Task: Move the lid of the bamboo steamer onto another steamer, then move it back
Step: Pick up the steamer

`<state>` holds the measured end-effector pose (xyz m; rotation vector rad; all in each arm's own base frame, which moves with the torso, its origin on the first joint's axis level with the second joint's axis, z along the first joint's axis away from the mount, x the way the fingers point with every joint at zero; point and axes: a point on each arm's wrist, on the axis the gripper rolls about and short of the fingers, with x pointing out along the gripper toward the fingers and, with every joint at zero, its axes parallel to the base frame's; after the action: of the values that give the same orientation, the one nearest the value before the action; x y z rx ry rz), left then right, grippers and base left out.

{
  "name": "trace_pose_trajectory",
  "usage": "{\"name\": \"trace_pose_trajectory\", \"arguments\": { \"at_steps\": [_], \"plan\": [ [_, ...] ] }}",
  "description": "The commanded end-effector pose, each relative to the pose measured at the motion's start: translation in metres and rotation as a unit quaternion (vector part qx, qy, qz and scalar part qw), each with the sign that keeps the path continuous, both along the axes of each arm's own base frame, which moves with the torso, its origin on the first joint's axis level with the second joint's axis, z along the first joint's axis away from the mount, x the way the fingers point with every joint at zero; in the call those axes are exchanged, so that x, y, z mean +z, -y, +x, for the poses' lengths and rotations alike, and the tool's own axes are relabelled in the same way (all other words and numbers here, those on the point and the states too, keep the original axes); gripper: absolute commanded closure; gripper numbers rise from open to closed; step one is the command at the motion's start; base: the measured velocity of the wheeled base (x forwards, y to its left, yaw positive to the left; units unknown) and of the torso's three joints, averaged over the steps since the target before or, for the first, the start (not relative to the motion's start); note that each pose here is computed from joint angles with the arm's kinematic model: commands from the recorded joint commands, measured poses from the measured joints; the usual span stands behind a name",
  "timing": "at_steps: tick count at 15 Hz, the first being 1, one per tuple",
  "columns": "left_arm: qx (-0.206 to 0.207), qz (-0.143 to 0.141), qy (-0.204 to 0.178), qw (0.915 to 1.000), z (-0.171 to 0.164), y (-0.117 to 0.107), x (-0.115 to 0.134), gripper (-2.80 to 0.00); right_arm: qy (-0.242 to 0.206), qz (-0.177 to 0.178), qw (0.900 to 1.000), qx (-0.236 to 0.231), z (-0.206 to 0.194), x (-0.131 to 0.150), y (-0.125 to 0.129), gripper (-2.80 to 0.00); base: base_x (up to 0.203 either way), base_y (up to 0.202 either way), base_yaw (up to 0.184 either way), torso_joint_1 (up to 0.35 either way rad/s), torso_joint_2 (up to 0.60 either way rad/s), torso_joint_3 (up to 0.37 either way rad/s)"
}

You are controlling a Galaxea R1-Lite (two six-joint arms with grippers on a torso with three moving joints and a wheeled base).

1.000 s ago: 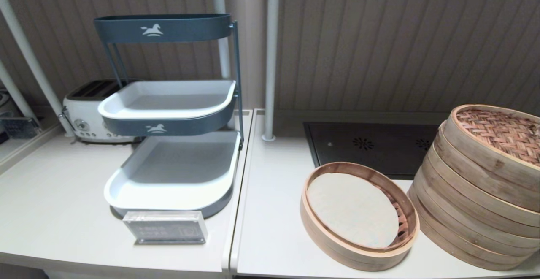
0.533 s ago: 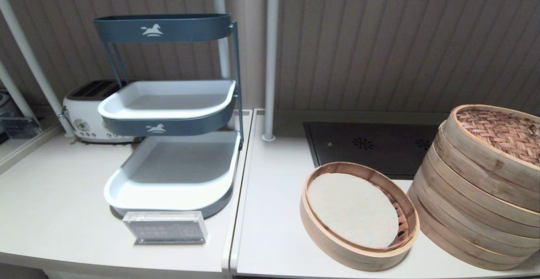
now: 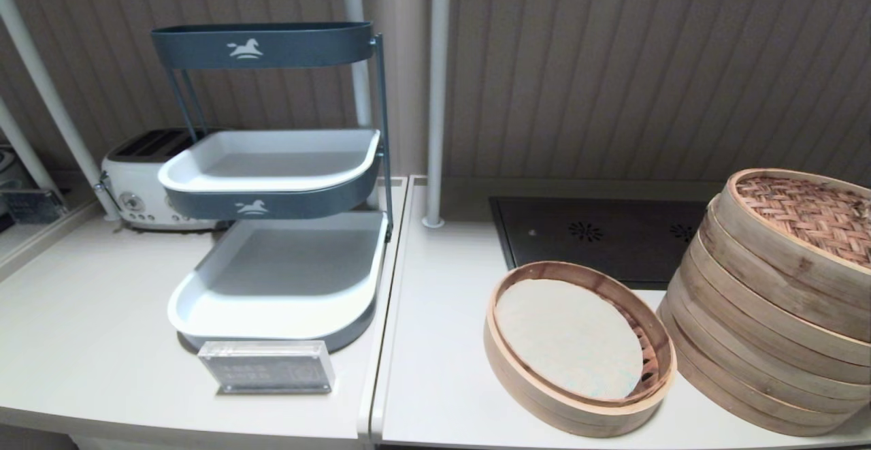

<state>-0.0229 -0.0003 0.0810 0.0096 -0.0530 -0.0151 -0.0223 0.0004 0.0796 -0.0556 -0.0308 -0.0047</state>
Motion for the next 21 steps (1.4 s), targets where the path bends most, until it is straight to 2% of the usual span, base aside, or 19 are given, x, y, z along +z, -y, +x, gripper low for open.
{"name": "trace_pose_trajectory", "arguments": {
  "at_steps": [1,21],
  "plan": [
    [0.000,0.000,-0.013,0.9999,0.0021,0.0000,-0.0077,0.00,-0.015,0.000,1.000,0.000,0.0023,-0.0072,0.0000,0.00,0.000,0.000,0.000,0.000,0.00,0.000],
    [0.000,0.000,-0.013,0.9999,0.0021,0.0000,-0.0076,0.00,-0.014,-0.004,1.000,0.003,0.0016,-0.0075,-0.0001,0.00,0.000,0.000,0.000,0.000,0.00,0.000]
  ]
}}
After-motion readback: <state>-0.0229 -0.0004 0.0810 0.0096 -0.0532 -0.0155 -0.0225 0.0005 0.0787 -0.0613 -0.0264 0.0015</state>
